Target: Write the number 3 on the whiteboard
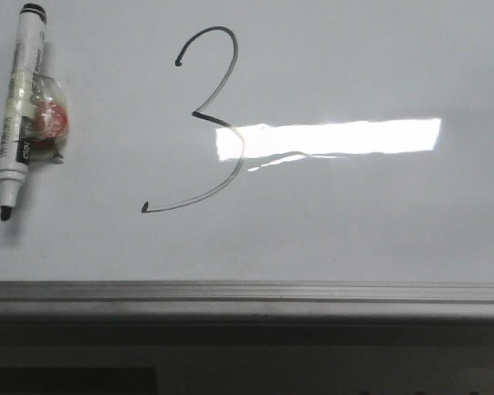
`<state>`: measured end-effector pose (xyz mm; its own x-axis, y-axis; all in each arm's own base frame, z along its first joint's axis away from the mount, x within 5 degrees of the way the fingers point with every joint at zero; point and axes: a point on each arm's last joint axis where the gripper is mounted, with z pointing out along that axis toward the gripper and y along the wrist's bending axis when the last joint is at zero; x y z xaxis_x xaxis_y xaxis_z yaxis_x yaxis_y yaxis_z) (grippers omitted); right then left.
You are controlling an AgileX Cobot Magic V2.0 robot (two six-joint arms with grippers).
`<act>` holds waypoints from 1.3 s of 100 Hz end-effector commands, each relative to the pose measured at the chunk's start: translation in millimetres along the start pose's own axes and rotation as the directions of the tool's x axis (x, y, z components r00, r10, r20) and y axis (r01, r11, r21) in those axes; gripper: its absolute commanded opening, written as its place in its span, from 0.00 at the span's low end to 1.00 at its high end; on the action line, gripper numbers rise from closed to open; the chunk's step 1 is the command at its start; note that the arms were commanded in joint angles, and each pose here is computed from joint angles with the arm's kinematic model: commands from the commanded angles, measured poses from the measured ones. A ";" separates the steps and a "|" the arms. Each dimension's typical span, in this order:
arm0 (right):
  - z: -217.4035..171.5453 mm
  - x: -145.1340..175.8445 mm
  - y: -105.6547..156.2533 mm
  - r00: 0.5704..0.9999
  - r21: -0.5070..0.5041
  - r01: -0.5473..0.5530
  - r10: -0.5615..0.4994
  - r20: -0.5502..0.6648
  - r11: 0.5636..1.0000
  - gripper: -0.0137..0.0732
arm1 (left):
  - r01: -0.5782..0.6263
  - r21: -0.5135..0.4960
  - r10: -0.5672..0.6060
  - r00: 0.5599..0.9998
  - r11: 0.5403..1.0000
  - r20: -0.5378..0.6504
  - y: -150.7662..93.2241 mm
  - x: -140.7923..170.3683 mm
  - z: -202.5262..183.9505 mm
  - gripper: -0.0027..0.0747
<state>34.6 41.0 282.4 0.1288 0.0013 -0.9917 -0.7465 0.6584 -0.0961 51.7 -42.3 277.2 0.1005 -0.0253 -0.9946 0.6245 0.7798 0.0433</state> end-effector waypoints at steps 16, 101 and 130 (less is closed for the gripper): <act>-0.4 -15.4 -2.7 0.995 0.027 0.013 -0.015 0.098 1.000 0.08 | 0.001 -0.034 0.002 0.997 0.999 0.075 3.4 -13.7 0.5 0.01; -0.4 -15.4 -2.7 0.995 0.027 0.013 -0.015 0.098 1.000 0.08 | -0.097 -0.391 0.096 0.995 0.915 -0.022 27.0 -8.8 -4.7 0.01; -0.4 -15.4 -2.7 0.995 0.027 0.013 -0.015 0.098 1.000 0.08 | -0.163 -0.567 0.148 0.986 0.808 -0.072 32.1 21.0 -22.2 0.01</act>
<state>34.7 41.0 282.7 0.1318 0.0024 -0.9913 -0.7457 0.6591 -0.0975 60.5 -6.0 251.5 0.0531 0.1517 -0.9870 0.0918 0.9835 0.1561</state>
